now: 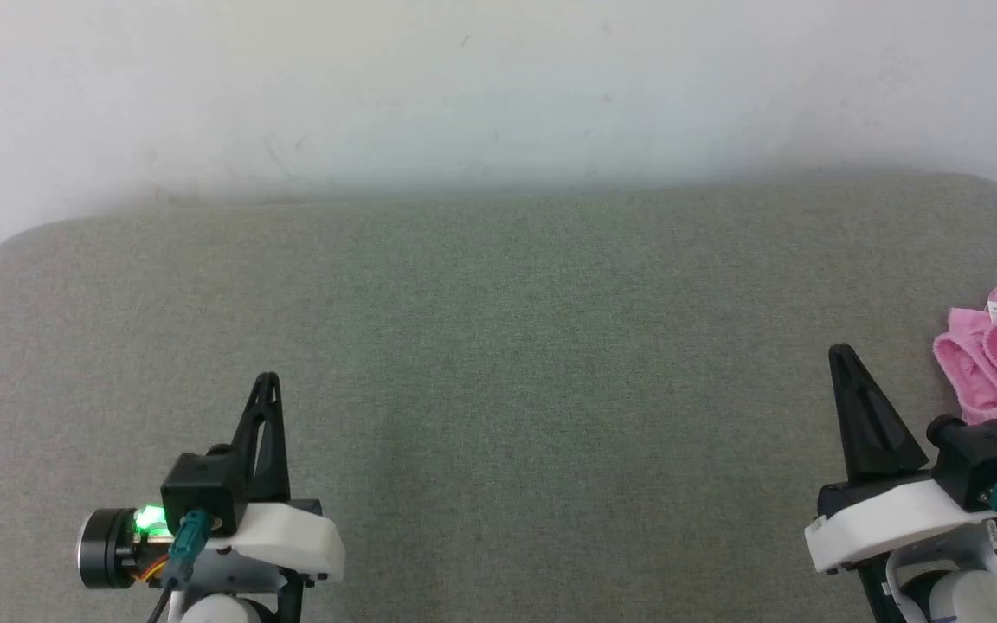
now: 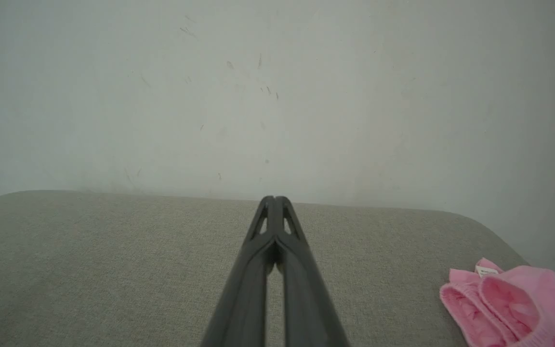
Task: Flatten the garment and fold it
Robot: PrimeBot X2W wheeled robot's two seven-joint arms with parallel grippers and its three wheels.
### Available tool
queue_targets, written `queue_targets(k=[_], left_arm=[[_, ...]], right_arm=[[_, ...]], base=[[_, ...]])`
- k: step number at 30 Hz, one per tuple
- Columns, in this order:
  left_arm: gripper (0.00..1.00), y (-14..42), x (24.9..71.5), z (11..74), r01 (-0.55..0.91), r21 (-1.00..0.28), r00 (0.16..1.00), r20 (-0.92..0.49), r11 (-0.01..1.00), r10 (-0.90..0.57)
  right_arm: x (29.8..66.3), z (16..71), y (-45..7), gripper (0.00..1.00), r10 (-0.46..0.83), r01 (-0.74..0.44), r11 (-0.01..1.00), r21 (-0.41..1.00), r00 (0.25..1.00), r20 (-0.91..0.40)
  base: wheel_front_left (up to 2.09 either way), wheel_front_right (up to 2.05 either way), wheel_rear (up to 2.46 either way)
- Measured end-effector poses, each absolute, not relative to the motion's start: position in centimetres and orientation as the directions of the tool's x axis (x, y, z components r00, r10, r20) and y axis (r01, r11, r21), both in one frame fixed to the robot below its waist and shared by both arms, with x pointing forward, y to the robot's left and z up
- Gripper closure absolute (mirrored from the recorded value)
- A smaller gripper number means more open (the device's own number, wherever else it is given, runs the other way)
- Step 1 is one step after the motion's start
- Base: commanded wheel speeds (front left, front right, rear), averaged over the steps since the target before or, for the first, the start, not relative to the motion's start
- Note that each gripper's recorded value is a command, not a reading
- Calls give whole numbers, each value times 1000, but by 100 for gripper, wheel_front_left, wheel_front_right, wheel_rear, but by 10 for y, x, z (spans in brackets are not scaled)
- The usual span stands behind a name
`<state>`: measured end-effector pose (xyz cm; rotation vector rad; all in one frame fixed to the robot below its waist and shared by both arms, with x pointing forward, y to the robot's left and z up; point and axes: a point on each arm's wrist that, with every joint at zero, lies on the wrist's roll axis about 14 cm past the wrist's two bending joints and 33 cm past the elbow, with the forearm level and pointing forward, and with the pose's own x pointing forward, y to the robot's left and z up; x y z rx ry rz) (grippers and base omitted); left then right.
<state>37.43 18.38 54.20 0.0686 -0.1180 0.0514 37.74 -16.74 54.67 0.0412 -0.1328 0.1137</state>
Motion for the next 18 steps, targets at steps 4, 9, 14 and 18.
queue_targets(k=[4,9,14,18], left_arm=[[100,183,375,541,-50,63,993,111,997,43],[100,183,375,541,-44,65,994,103,997,38],[100,182,375,539,-40,63,995,93,997,34],[100,182,375,539,-41,60,995,89,997,35]], right_arm=[[377,546,-167,100,112,-117,993,30,986,126],[377,545,-167,100,114,-117,993,23,987,117],[377,543,-166,100,115,-118,993,16,987,108],[377,543,-166,100,117,-118,993,11,988,100]], base=[[0,0,0],[0,0,0],[0,0,0],[0,0,0]])
